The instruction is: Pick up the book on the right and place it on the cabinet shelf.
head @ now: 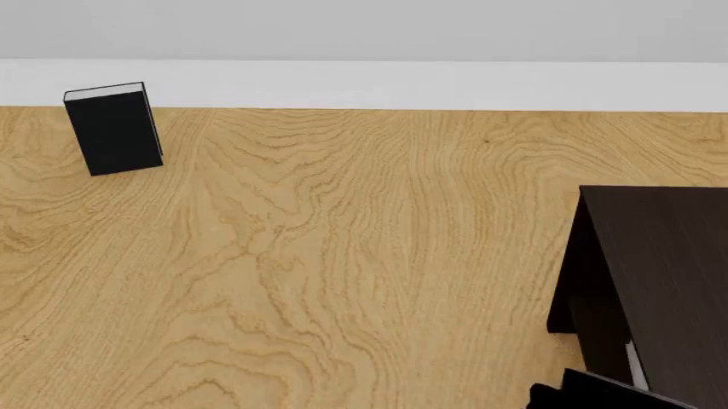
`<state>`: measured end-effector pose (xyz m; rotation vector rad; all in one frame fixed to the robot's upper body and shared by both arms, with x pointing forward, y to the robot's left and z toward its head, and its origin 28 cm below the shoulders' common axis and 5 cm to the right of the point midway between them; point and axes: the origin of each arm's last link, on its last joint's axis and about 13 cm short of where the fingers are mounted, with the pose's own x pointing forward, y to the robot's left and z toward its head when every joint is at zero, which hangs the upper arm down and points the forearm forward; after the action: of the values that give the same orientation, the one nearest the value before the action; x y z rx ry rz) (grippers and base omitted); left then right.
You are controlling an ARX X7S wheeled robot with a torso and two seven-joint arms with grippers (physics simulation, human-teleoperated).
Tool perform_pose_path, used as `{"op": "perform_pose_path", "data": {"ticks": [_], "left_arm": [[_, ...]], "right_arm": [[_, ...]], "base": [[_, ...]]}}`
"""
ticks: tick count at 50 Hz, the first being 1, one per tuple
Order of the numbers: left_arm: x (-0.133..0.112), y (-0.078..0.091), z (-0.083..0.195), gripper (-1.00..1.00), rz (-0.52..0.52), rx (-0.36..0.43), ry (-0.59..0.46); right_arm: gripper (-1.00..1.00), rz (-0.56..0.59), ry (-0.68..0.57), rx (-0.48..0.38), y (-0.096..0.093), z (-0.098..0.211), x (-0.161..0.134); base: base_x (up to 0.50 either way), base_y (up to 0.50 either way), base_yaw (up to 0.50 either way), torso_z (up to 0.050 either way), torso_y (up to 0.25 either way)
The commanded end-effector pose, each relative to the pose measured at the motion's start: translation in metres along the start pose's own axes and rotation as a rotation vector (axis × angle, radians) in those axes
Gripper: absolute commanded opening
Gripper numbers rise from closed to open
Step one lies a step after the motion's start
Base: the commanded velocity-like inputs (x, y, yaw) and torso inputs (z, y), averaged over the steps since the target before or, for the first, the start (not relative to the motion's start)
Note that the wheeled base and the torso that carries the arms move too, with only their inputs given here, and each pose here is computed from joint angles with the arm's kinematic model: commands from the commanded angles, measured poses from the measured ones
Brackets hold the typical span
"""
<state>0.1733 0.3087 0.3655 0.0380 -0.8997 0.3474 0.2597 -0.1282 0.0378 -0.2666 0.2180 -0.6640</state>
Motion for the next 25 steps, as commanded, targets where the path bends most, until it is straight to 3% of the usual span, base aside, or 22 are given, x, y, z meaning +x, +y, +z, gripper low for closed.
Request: {"op": "perform_pose_path", "data": {"ticks": [1, 12, 25], "left_arm": [[0.000, 0.001, 0.002, 1.00, 0.004, 0.002, -0.003], [-0.002, 0.003, 0.002, 1.00, 0.011, 0.003, -0.004], [-0.004, 0.005, 0.003, 1.00, 0.020, 0.004, -0.005]], "right_arm": [[1.00, 0.062, -0.031, -0.002, 0.001, 0.008, -0.009], [1.00, 0.223, -0.216, -0.007, 0.009, 0.037, -0.025], [1.00, 0.363, -0.283, 0.022, 0.016, 0.047, -0.039]], "base": [[0.00, 0.00, 0.00, 0.000, 0.000], [0.00, 0.00, 0.00, 0.000, 0.001], [0.00, 0.00, 0.01, 0.000, 0.005]]}}
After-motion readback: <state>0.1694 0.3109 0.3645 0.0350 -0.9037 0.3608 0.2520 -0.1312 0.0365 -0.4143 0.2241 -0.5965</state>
